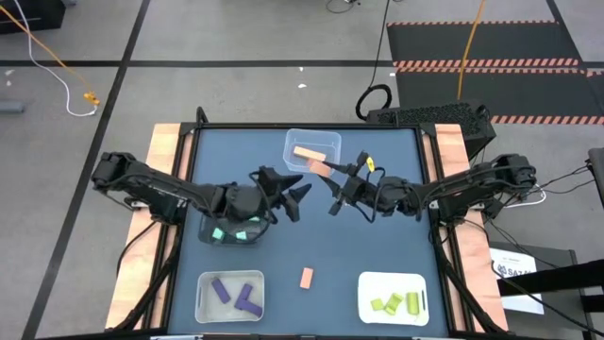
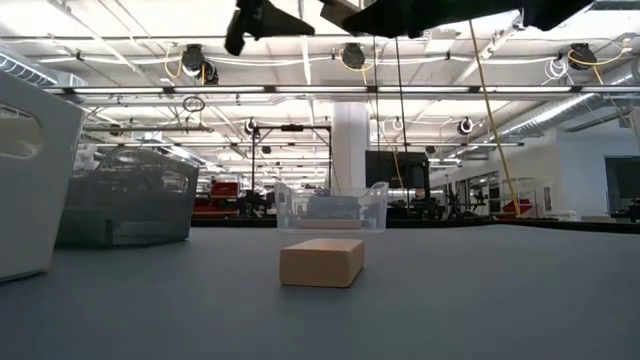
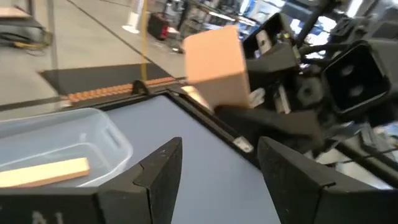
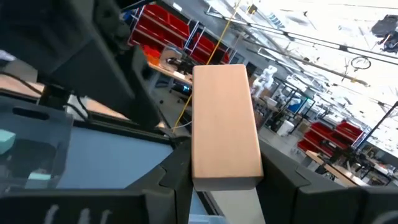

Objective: Sort & place blocks by color
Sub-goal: Put the bottom orange blocks into the transparent bin

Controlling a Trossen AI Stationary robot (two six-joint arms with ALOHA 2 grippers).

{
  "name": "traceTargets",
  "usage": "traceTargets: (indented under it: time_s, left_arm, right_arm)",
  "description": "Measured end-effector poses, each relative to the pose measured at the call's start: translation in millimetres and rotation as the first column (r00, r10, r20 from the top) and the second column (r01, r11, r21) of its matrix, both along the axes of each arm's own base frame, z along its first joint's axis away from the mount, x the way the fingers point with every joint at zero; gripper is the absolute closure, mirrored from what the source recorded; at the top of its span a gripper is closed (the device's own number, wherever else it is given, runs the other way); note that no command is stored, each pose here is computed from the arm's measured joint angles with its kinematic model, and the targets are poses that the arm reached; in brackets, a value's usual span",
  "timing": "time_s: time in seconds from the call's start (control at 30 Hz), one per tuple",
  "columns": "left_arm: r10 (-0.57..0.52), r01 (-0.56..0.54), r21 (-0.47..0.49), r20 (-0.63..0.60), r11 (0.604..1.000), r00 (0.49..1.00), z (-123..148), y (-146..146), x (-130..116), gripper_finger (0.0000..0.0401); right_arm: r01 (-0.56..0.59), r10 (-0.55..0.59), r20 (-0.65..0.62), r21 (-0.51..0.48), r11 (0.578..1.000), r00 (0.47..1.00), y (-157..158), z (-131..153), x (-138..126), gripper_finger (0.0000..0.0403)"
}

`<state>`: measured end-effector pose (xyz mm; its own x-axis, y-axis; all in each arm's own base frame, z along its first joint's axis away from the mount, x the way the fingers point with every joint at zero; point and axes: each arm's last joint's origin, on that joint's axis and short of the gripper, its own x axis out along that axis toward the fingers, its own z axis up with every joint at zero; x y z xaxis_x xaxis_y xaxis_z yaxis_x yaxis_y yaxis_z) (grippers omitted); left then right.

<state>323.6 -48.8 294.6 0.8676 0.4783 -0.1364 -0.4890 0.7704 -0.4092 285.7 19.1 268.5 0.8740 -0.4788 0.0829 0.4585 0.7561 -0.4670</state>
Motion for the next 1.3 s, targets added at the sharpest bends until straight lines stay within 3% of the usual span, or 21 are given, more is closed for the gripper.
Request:
traceTargets:
  time_s: [0.23,0.53,0.9,1.3]
  left_arm:
    - [-0.087,0.088,-0.010,0.078,0.996,0.993,7,12,5,0.0189]
    - [-0.099,0.099,0.000,0.096,0.995,0.991,9,17,7,0.0189]
    - [-0.089,0.091,-0.011,0.102,0.996,0.991,10,23,7,0.0189]
    - [-0.125,0.130,-0.078,0.069,0.988,0.990,3,17,7,0.0189]
  right_arm:
    - [-0.010,0.010,-0.027,0.007,1.000,1.000,0,-7,-1,0.0283]
    - [-0.089,0.089,-0.005,0.038,0.995,0.996,2,-6,0,0.0283]
    - [-0.103,0.102,0.018,0.085,0.991,0.995,3,-7,0,0.0283]
    - [-0.073,0.074,-0.047,0.030,0.997,0.996,4,-10,0,0.0283]
